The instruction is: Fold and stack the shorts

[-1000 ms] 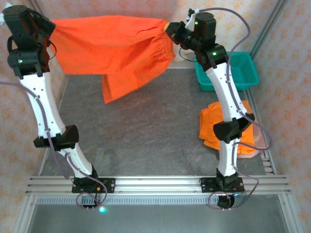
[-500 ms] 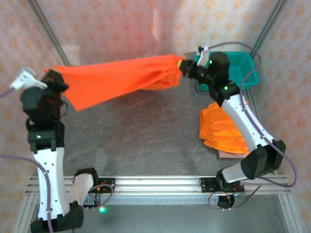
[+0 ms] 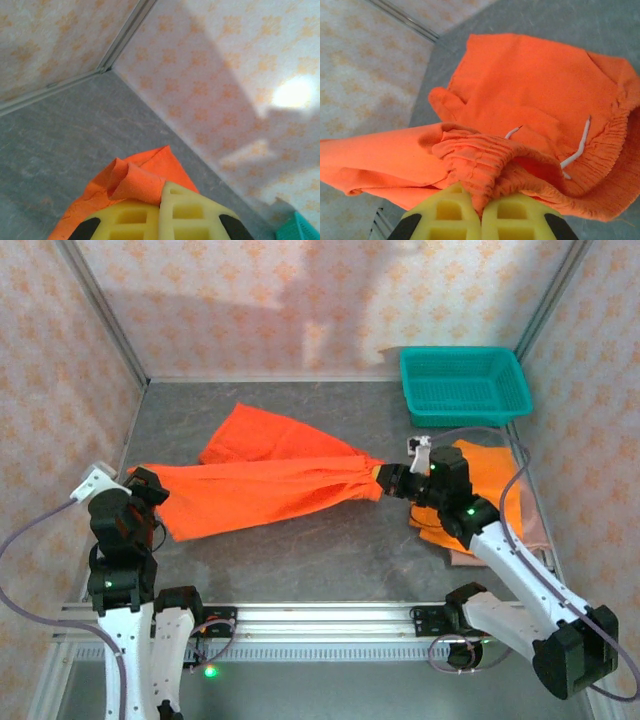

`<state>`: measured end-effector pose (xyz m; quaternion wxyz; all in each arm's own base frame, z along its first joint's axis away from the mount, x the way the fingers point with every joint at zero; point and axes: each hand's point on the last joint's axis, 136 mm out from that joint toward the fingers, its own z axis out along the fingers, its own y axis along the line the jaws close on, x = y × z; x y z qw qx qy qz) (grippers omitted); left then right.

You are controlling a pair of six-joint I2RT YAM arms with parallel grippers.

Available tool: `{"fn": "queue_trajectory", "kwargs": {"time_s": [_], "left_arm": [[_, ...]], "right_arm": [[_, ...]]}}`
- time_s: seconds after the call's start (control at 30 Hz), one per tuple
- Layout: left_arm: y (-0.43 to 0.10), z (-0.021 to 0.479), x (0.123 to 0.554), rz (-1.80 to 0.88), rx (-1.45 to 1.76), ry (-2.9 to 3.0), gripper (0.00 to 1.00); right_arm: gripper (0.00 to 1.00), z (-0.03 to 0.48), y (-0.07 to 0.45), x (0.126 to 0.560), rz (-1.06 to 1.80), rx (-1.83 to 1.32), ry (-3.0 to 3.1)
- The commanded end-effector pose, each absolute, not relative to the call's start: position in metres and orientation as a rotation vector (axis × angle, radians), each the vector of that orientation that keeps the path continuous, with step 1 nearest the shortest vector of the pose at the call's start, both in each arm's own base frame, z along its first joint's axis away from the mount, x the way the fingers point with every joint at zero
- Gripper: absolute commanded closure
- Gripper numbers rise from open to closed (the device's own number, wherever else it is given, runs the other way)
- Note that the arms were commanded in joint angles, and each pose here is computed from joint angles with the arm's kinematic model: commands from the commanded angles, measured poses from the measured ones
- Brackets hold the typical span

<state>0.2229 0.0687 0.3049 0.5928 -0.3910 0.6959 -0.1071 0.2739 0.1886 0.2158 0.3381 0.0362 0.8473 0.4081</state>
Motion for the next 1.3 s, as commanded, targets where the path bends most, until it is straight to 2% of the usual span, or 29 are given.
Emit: {"fn": "queue_trajectory", "kwargs": {"time_s": [0.0, 0.43, 0.73, 1.07, 1.27], "left_arm": [[0.077, 0.309, 0.229, -0.170, -0.931, 1.687, 1.00], [0.073, 0.309, 0.359, -0.096, -0.781, 2.088, 1.00], [0.072, 0.278, 0.445, -0.016, -0.729, 2.262, 1.00], [0.066, 0.242, 0.517, -0.035, -0.715, 2.329, 1.00], [0.062, 0.229, 0.545, -0.024, -0.693, 2.364, 1.00]], "right_arm": [[1.00, 0.185, 0.176, 0.279, 0.978, 0.292, 2.314], [1.00, 0.147, 0.178, 0.307, 0.843, 0.742, 2.547], [1.00, 0.127, 0.170, 0.323, 0.742, 0.918, 2.556], [1.00, 0.109, 0.165, 0.339, 0.715, 1.012, 2.555], [1.00, 0.098, 0.159, 0.339, 0.699, 1.061, 2.555]]}}
